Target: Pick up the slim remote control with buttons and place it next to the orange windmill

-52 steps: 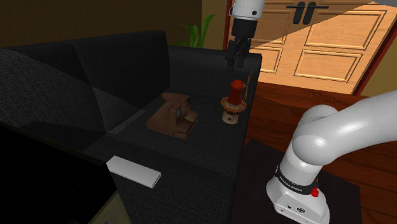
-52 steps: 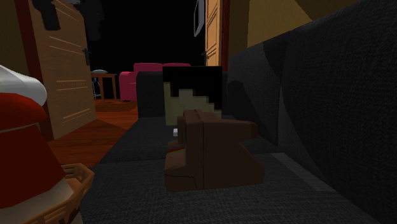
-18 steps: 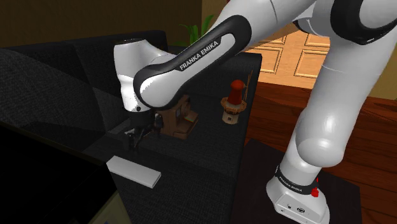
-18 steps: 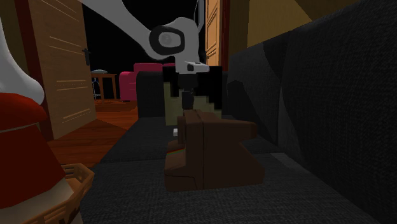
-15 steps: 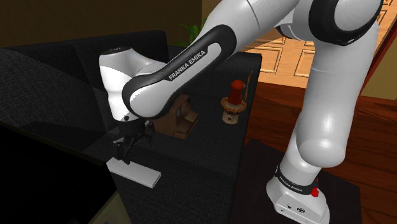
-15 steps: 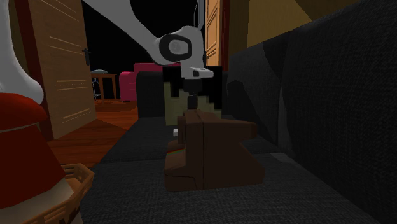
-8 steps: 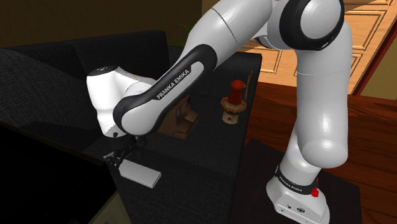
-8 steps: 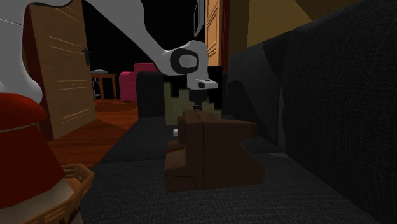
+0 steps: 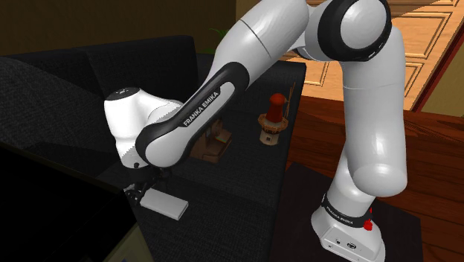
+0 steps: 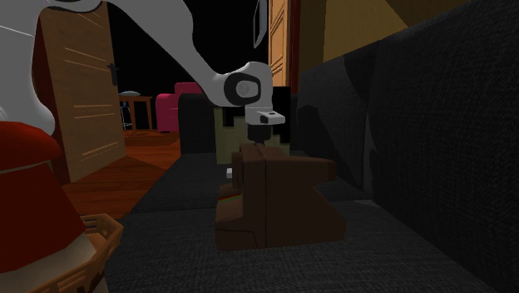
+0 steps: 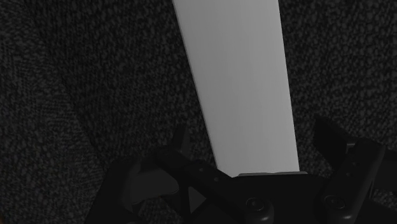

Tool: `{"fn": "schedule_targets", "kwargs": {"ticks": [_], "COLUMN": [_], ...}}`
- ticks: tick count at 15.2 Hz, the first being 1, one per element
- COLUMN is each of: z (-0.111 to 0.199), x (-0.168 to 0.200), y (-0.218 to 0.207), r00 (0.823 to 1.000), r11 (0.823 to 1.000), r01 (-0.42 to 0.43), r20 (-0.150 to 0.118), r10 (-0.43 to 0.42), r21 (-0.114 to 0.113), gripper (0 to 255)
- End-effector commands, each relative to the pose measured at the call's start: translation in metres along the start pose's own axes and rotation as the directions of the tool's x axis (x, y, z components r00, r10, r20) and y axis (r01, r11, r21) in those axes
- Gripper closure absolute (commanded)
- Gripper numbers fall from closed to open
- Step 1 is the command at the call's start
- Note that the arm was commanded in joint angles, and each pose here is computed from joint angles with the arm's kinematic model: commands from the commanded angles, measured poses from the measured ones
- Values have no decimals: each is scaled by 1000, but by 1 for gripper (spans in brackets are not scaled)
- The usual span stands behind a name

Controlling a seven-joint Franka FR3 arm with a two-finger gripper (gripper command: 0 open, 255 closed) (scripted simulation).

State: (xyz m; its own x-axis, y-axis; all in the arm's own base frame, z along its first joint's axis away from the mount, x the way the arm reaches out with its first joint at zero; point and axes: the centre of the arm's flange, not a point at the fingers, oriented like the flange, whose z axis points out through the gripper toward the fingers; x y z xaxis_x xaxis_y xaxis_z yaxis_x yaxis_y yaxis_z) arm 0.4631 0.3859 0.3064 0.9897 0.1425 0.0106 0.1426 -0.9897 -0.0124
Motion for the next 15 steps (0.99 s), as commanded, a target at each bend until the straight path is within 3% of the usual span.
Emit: {"fn": "schedule_targets", "kwargs": {"ticks": [1, 3, 4, 15], "z": [0, 0, 0, -10], "x": [0, 0, 0, 0], "y": [0, 0, 0, 0], "r00": [1000, 1000, 1000, 1000], "r11": [1000, 1000, 1000, 1000], "r01": [0, 0, 0, 0], "r20": [0, 0, 0, 0], "r10": [0, 0, 0, 0], "r21": [0, 0, 0, 0], "gripper": [0, 0, 255, 255]}}
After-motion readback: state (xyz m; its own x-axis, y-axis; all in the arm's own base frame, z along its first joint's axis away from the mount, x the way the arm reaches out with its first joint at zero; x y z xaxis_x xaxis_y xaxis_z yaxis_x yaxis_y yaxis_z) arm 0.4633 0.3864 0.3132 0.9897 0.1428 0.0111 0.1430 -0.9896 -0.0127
